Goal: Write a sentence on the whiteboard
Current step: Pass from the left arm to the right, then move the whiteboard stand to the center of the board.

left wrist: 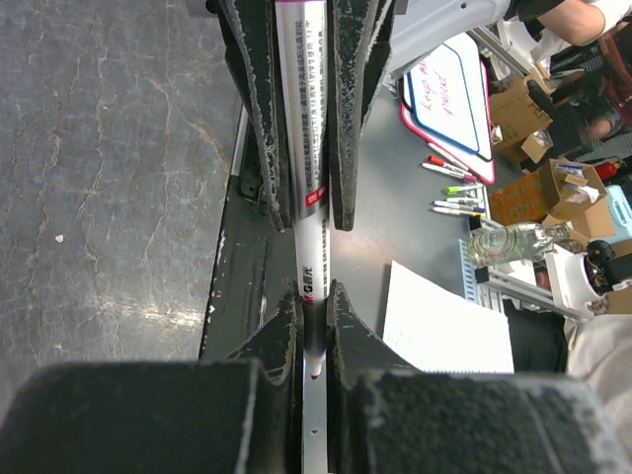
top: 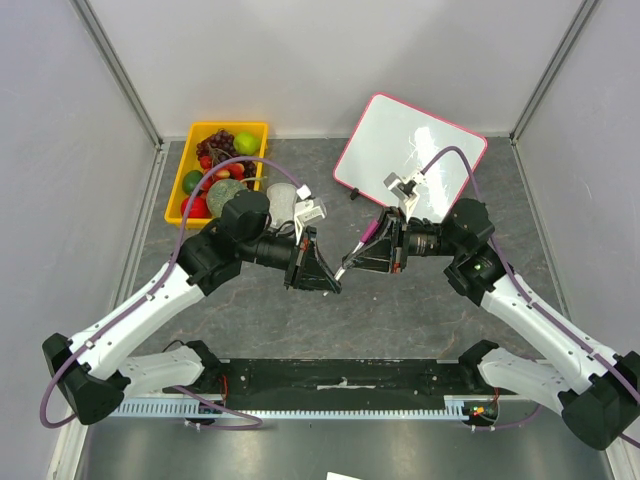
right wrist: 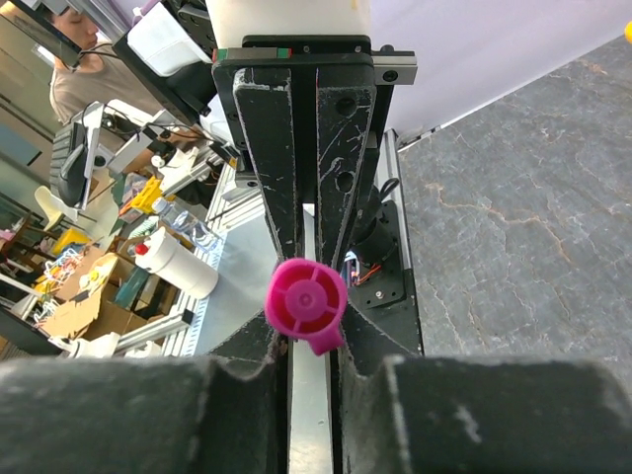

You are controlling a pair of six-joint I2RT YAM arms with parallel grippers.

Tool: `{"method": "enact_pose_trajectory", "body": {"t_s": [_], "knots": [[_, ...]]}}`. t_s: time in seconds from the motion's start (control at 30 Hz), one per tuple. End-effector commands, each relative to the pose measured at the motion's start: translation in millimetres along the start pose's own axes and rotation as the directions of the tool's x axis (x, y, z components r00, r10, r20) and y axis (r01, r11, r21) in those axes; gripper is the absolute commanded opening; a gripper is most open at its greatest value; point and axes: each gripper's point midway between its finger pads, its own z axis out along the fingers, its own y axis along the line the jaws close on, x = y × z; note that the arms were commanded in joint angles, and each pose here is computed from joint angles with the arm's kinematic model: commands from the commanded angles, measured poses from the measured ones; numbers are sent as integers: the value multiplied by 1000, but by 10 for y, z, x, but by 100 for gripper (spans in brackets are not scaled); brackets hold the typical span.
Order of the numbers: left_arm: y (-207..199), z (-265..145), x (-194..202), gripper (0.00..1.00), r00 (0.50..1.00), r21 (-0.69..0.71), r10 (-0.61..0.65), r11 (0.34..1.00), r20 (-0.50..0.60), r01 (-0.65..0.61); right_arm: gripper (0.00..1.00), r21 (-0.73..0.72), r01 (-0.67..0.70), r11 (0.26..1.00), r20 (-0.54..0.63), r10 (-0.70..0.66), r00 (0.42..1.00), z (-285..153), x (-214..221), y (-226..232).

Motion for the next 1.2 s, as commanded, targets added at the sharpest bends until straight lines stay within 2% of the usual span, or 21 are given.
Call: {"method": "enact_pose_trajectory", "body": {"t_s": [0.0,0.07,0.23,0.27,0.33,0.37,0.43,0.47,0.6,0.73,0.97,1.1,1.17], "knots": [[-95,-40,-11,2,998,44,65,997,11,-66,13,-27,29,999,6,-29,1000,-23,-17,103],[-86,-38,-6,2,998,44,63,997,9,-63,1,-31,36,999,11,-35,999,-31,-22,126],[-73,-32,-2,2,998,40,59,997,7,-59,0,-30,47,998,17,-46,999,-42,-33,147],[-55,-31,-4,14,998,27,58,998,9,-58,0,-23,45,999,15,-45,999,-42,-25,130],[8,-42,-30,51,998,-19,57,998,22,-57,0,1,51,999,16,-51,999,-45,-14,74],[21,-54,-44,64,998,-39,62,997,32,-61,0,19,43,999,13,-43,999,-46,-1,42],[71,-82,-70,79,996,-86,70,994,51,-65,0,63,55,997,9,-55,998,-53,13,-45],[97,-88,-66,82,996,-103,69,993,54,-63,0,85,58,995,10,-59,998,-60,15,-82],[223,-104,-42,86,997,-168,62,984,55,-52,0,235,71,969,8,-75,997,-116,36,-362],[470,-108,-3,86,998,-278,37,960,58,-19,0,459,79,885,-16,-81,997,-295,80,-756],[1026,-144,72,87,998,-498,-6,866,68,39,0,790,67,610,9,-120,993,-883,26,-1182],[1443,-87,195,87,996,-605,-80,790,48,93,0,878,41,477,51,-178,983,-1200,-89,-1173],[1603,-17,225,86,993,-630,-113,769,35,110,0,900,25,436,80,-220,972,-1330,-171,-1099]]}}
